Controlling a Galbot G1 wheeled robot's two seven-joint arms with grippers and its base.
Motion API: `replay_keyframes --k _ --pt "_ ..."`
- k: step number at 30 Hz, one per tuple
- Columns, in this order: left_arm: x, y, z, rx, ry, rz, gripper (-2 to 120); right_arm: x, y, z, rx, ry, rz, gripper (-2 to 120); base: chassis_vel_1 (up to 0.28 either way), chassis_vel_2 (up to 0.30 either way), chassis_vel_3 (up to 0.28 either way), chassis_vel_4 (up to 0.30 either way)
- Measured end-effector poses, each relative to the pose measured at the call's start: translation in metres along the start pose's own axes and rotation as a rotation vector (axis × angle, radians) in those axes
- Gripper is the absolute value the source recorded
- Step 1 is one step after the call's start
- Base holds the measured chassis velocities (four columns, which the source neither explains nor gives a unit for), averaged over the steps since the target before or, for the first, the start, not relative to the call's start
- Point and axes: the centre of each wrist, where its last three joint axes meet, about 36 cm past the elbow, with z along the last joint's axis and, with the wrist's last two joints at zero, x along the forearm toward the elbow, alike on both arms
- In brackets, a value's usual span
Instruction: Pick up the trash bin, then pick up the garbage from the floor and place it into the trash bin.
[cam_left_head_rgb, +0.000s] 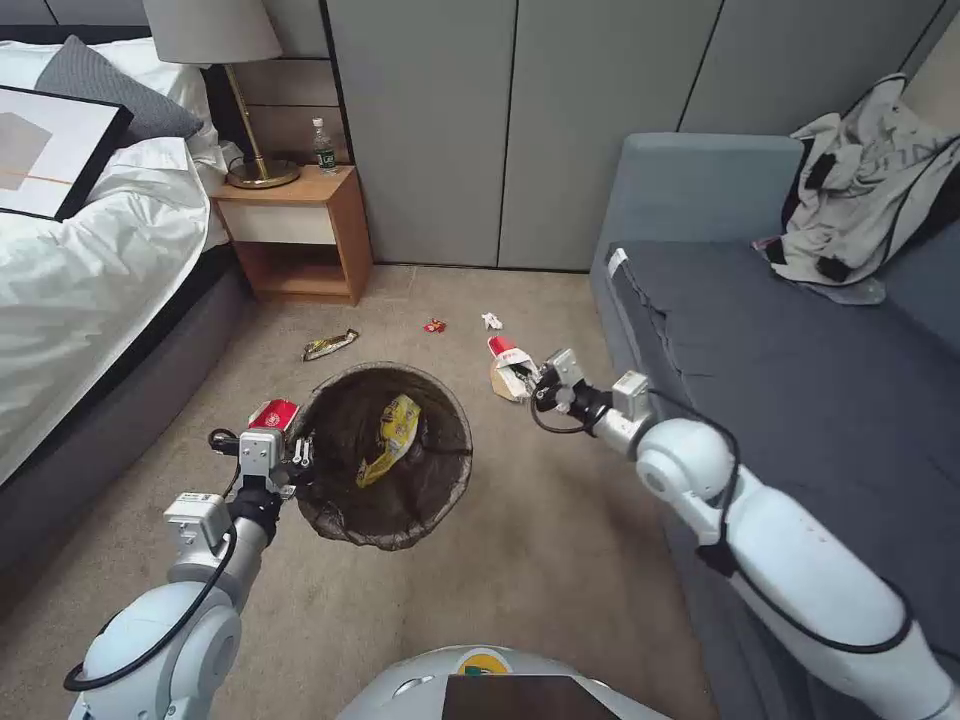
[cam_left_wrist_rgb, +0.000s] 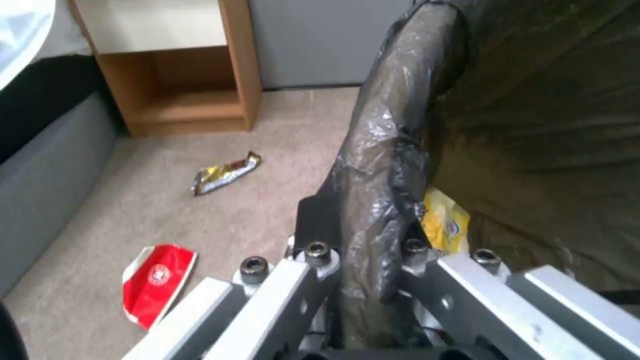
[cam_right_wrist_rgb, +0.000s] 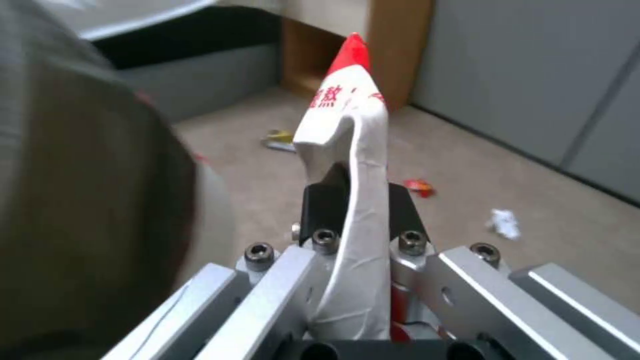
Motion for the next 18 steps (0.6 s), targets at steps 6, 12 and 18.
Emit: replay_keyframes --k 6,12,18 --pt "-0.003 0.000 0.004 -0.003 0.022 0.005 2 0.019 -0.011 -0.031 -0.002 -0.036 -0.112 0 0.000 0.000 0.000 0.000" --pt "-0.007 0.001 0.008 0.001 0.056 0.017 2 0.027 0.001 -0.054 -0.022 -0.091 -0.198 0 0.000 0.000 0.000 0.000" --pt "-0.009 0.000 0.006 0.011 0.084 0.035 2 0.024 0.018 -0.078 -0.033 -0.141 -0.304 0 0.000 0.000 0.000 0.000"
